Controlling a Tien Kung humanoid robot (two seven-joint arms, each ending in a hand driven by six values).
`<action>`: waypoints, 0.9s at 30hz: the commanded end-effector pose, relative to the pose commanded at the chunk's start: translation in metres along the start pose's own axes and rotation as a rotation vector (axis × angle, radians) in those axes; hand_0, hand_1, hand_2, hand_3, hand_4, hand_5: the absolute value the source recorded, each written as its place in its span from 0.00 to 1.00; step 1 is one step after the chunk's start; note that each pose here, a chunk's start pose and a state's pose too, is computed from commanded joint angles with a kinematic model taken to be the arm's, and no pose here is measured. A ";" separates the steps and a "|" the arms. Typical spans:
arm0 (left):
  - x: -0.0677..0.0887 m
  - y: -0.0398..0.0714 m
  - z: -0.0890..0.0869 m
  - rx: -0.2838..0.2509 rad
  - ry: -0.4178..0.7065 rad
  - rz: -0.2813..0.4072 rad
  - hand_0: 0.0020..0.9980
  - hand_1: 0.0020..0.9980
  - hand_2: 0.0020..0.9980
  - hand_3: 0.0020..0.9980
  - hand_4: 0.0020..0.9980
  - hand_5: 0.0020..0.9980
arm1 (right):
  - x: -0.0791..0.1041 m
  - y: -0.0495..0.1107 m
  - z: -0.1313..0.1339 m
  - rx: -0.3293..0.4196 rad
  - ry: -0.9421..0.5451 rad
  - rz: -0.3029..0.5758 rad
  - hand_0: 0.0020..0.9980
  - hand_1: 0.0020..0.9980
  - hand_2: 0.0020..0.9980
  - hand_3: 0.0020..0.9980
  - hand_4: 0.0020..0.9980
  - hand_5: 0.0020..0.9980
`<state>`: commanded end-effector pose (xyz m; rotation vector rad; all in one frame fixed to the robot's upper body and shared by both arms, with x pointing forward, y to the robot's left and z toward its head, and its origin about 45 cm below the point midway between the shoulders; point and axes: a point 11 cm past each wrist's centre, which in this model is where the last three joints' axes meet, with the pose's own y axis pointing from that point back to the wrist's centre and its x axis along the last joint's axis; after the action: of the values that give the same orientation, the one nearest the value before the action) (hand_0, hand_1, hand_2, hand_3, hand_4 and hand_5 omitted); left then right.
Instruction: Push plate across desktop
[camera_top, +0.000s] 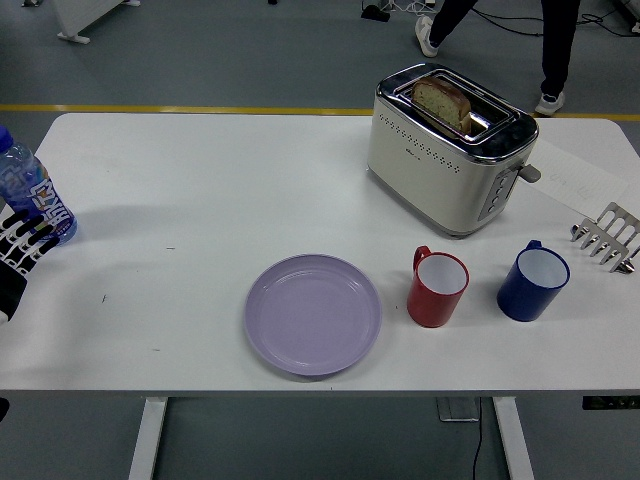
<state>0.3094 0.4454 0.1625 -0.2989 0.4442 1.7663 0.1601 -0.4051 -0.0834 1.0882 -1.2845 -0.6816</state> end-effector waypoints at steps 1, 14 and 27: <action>0.001 0.001 0.001 -0.004 0.004 0.004 0.63 0.67 0.64 0.59 0.47 1.00 | 0.000 0.000 0.000 0.000 0.000 0.000 0.57 0.53 0.61 0.57 0.07 0.56; 0.007 0.004 0.001 -0.019 0.028 0.023 0.63 0.67 0.64 0.59 0.46 1.00 | -0.001 0.000 0.003 -0.004 -0.010 0.000 0.56 0.53 0.61 0.57 0.07 0.56; 0.006 0.005 -0.006 0.001 0.039 0.026 0.63 0.67 0.64 0.59 0.49 1.00 | -0.002 -0.001 0.008 -0.010 -0.020 0.003 0.57 0.53 0.61 0.57 0.08 0.55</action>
<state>0.3025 0.4471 0.1548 -0.3289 0.4785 1.7883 0.1526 -0.4054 -0.0859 1.0731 -1.2980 -0.6971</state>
